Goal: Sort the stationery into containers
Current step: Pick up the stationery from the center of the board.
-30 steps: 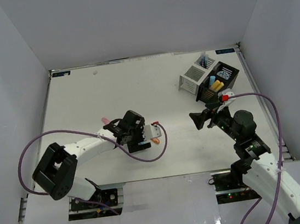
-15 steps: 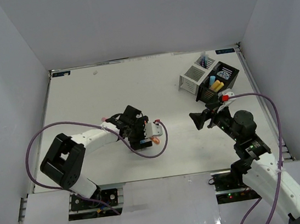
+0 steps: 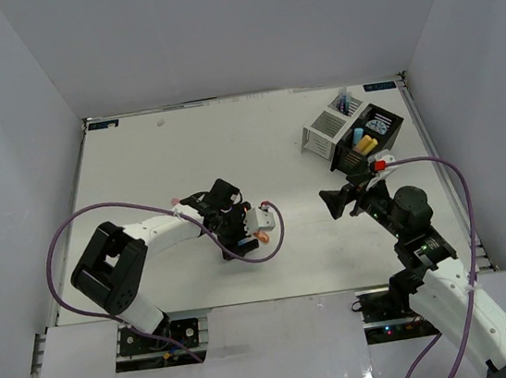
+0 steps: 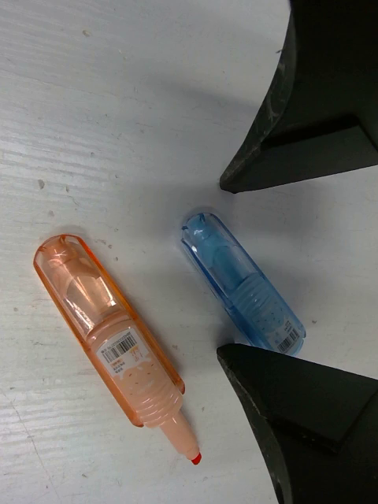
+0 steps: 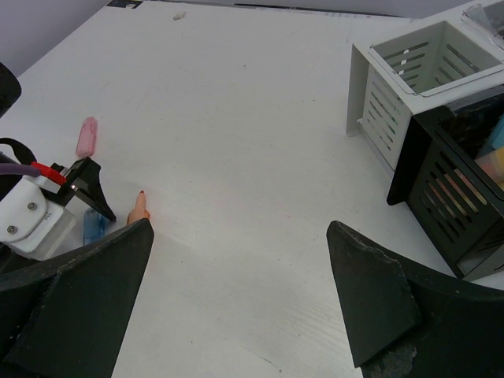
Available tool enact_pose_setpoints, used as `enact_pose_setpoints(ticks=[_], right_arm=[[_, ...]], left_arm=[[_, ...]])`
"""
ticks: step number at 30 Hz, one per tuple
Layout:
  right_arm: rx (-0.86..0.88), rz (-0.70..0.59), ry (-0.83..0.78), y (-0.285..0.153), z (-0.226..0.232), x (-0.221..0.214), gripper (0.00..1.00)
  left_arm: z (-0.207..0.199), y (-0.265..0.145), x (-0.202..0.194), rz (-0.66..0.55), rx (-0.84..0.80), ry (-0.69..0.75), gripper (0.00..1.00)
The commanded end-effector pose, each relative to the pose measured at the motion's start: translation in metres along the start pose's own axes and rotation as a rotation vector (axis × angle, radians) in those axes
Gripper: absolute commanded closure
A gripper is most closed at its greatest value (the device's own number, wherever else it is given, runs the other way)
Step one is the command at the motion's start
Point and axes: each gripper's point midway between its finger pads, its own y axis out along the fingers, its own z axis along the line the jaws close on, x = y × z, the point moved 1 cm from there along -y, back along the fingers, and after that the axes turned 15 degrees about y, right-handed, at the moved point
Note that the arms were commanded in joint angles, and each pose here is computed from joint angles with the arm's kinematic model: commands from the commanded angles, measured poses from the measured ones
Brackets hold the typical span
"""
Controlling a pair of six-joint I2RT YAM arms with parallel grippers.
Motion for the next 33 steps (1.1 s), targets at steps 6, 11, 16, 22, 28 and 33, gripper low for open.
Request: enact_pose_setpoints(ticks=[6, 11, 16, 22, 28, 33], right_arm=[[0.023, -0.044, 0.001, 0.001, 0.006, 0.011, 0.03], [0.020, -0.047, -0.002, 0.001, 0.005, 0.011, 0.03], [0.020, -0.044, 0.000, 0.001, 0.005, 0.010, 0.03], [0.019, -0.039, 0.001, 0.002, 0.005, 0.010, 0.03], [0.009, -0.026, 0.006, 0.004, 0.002, 0.007, 0.03], [-0.001, -0.022, 0.008, 0.005, 0.000, 0.006, 0.03]], left_arm=[[-0.025, -0.002, -0.008, 0.034, -0.078, -0.136, 0.19], [-0.036, 0.002, -0.016, 0.071, -0.099, -0.216, 0.28], [-0.039, 0.003, -0.020, 0.097, -0.090, -0.286, 0.38], [-0.031, -0.005, -0.006, 0.050, -0.057, -0.333, 0.51], [-0.021, -0.025, 0.015, -0.041, 0.026, -0.363, 0.64], [-0.017, -0.030, 0.019, -0.072, 0.090, -0.416, 0.77]])
